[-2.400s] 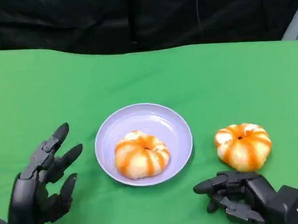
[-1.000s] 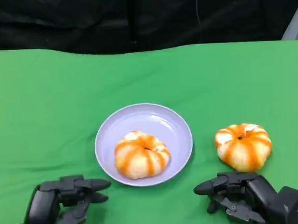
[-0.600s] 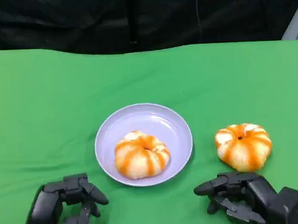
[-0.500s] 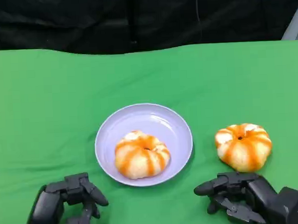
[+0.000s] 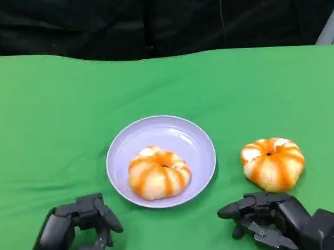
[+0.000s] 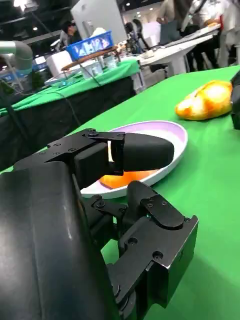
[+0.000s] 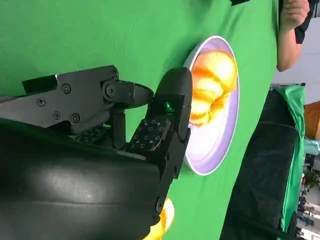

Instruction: Grasp the bread from the table and place it into the plate.

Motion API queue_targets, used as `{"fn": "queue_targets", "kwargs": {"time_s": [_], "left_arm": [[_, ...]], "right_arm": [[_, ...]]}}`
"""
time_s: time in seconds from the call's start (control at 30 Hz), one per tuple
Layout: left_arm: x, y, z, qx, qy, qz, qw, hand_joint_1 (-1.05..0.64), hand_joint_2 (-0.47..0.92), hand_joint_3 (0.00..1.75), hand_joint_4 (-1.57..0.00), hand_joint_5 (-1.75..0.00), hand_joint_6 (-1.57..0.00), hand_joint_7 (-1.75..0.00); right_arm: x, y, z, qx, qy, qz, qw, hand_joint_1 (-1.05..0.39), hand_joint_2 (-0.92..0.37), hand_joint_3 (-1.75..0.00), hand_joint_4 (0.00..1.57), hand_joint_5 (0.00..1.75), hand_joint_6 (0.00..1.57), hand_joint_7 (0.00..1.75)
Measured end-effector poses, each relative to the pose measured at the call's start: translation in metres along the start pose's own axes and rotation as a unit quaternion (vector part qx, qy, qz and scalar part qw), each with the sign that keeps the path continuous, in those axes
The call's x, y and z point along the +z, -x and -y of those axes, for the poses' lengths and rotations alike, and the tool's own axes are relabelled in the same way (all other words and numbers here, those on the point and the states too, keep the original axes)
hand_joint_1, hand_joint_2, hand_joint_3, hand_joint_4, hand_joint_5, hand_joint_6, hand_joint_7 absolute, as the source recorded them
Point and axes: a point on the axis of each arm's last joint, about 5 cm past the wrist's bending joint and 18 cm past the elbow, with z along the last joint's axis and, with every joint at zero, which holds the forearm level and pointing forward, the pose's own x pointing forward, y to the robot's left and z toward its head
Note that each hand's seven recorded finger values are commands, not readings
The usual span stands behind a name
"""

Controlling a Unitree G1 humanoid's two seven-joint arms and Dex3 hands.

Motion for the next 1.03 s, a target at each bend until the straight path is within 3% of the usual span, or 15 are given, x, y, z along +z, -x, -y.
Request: {"fn": "queue_targets", "kwargs": {"time_s": [0.37,1.03], "left_arm": [[-0.0002,0.0003,0.0001,-0.025,0.006,0.001,1.0,0.02,0.43,1.3,-0.83,-1.61,-0.85,-1.36],[-0.0004,0.0011,-0.0016,-0.024,0.01,0.002,1.0,0.02,0.46,1.28,-0.83,-1.6,-0.86,-1.33]], "right_arm": [[0.0007,0.0017,-0.0005,-0.003,0.0,-0.002,1.0,-0.05,-0.92,-0.4,0.78,1.19,1.06,0.42],[0.0006,0.0018,-0.0007,-0.004,0.0,-0.002,1.0,-0.06,-0.92,-0.39,0.79,1.18,1.06,0.41]]}}
